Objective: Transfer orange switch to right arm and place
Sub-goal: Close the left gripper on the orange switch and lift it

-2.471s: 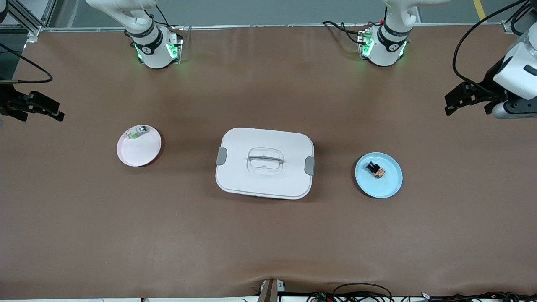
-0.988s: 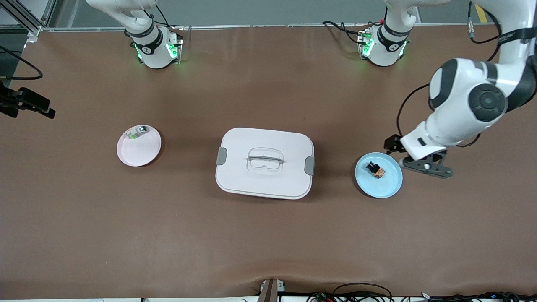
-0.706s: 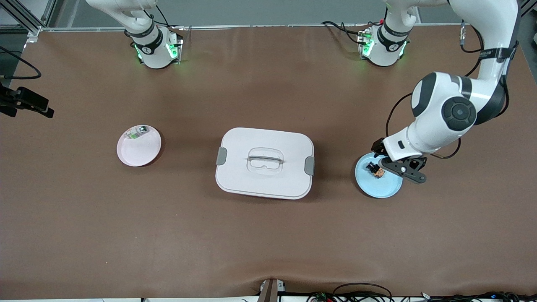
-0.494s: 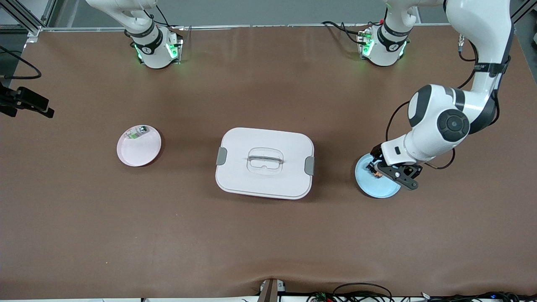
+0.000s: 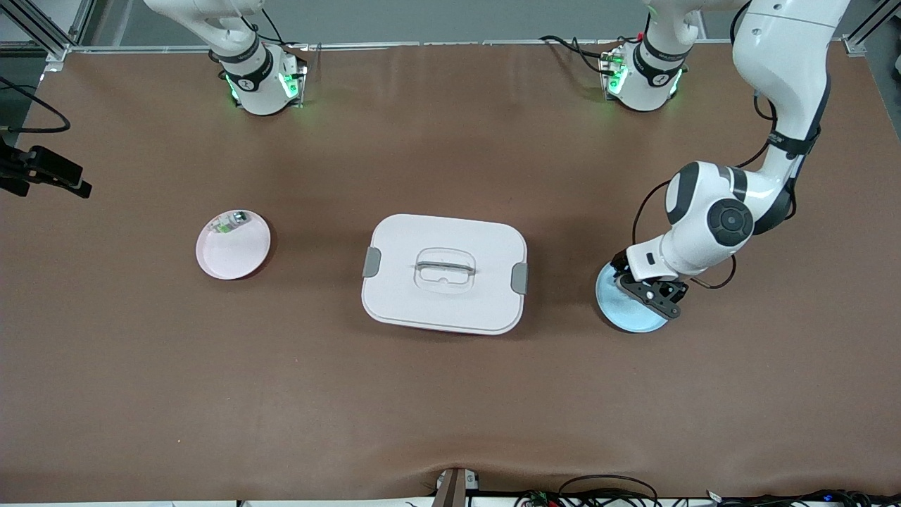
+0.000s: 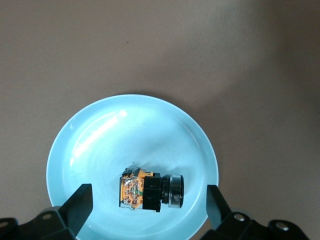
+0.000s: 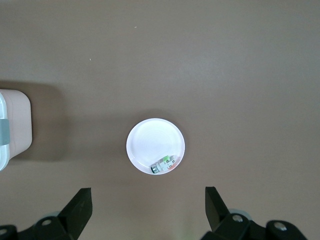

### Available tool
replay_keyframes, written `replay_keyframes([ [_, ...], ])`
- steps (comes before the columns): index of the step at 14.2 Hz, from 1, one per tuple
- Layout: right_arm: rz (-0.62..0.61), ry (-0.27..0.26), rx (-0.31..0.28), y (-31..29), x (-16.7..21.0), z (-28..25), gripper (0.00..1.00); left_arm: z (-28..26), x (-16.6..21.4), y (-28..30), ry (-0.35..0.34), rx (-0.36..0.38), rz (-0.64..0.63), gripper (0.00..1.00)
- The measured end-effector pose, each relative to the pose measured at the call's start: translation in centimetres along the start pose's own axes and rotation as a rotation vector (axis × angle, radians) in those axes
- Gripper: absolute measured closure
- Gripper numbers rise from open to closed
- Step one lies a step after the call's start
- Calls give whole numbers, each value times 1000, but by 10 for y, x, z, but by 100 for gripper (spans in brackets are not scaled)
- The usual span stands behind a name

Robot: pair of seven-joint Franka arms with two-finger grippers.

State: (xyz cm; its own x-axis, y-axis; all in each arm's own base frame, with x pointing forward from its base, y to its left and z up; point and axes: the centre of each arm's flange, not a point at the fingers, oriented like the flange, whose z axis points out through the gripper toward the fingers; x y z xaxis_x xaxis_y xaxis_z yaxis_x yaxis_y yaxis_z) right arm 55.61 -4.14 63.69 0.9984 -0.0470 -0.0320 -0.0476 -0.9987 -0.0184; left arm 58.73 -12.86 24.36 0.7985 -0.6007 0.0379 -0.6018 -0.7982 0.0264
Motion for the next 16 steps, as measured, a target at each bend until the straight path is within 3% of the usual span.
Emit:
replay_keyframes([
  [14, -3, 0, 0, -2, 0, 0, 0, 53, -18, 2, 1, 0, 13, 0],
  [16, -2, 0, 0, -1, 0, 0, 0, 56, -21, 3, 0, 4, 23, 6],
])
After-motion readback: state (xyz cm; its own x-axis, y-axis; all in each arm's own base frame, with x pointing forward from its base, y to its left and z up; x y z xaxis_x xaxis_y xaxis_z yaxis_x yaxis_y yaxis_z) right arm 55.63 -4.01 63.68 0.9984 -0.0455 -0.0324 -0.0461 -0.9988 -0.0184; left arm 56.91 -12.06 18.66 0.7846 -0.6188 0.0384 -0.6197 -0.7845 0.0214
